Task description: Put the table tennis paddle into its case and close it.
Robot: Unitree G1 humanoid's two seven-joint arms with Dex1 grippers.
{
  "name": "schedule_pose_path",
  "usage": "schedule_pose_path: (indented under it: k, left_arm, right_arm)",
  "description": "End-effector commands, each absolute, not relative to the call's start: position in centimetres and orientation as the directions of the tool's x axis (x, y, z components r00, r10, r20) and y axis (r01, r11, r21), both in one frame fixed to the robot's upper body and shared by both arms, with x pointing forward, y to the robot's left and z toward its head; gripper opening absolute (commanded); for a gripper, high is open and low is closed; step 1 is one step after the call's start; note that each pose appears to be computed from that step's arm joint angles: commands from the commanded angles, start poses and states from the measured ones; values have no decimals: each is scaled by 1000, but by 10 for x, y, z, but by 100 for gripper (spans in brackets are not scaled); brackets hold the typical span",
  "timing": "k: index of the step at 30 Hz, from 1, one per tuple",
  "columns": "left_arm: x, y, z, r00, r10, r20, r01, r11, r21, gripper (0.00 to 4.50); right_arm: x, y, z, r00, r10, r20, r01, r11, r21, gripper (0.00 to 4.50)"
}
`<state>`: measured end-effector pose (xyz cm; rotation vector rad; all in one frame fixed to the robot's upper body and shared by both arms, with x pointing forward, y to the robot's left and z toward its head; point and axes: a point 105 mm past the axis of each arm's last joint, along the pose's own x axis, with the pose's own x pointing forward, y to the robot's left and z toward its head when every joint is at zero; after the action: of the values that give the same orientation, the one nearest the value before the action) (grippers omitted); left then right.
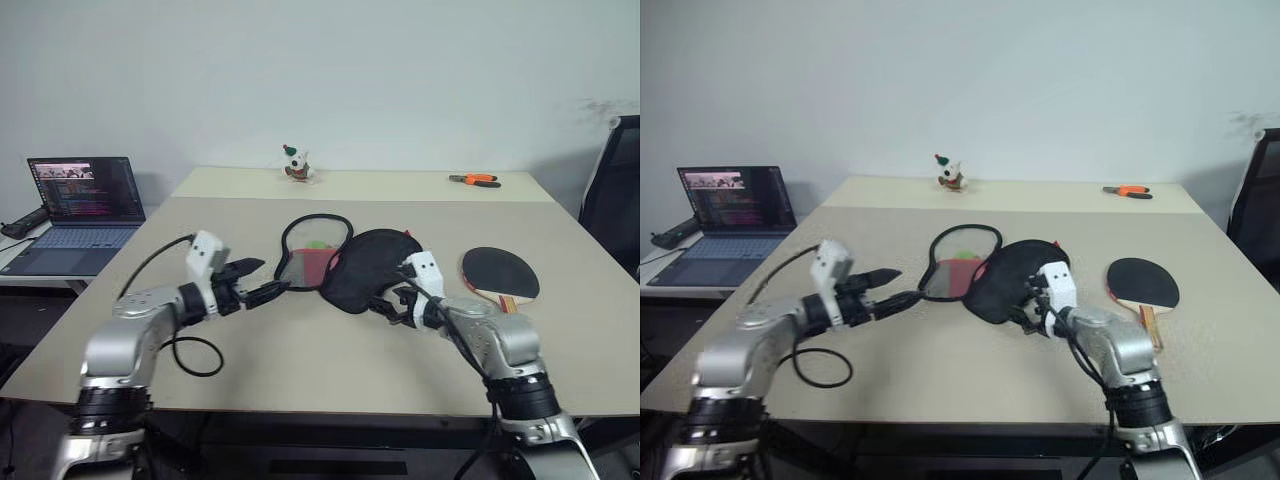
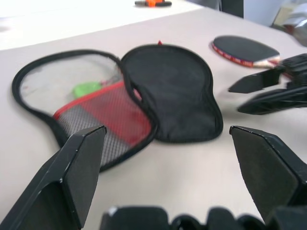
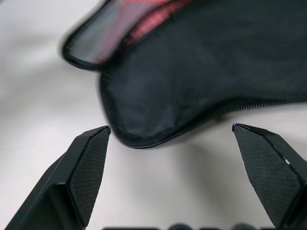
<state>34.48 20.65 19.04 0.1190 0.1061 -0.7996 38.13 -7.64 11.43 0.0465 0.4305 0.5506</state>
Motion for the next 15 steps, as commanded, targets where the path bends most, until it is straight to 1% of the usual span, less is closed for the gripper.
schedule_pose_path:
  k: [1, 5, 8, 14, 15]
  left_arm:
    - [339, 214, 202, 683, -721, -116, 730, 679, 80, 448]
    - [338, 216, 202, 688, -716, -117, 725, 683, 85, 448]
    - [338, 213, 203, 683, -722, -112, 730, 678, 83, 448]
    - [331, 201, 207, 633, -769, -93, 774, 630, 61, 448]
    - [329, 201, 207, 622, -777, -95, 783, 620, 55, 450]
  right_arm:
    - [391, -67, 124, 795, 500, -343, -496, 862, 109, 450]
    - [399, -51, 119, 792, 506, -342, -505, 857, 100, 450]
    - [402, -35, 121, 781, 536, -321, -525, 841, 129, 450]
    - [406, -18, 125, 769, 562, -304, -548, 825, 140, 450]
    - [406, -17, 125, 769, 563, -302, -548, 825, 141, 431]
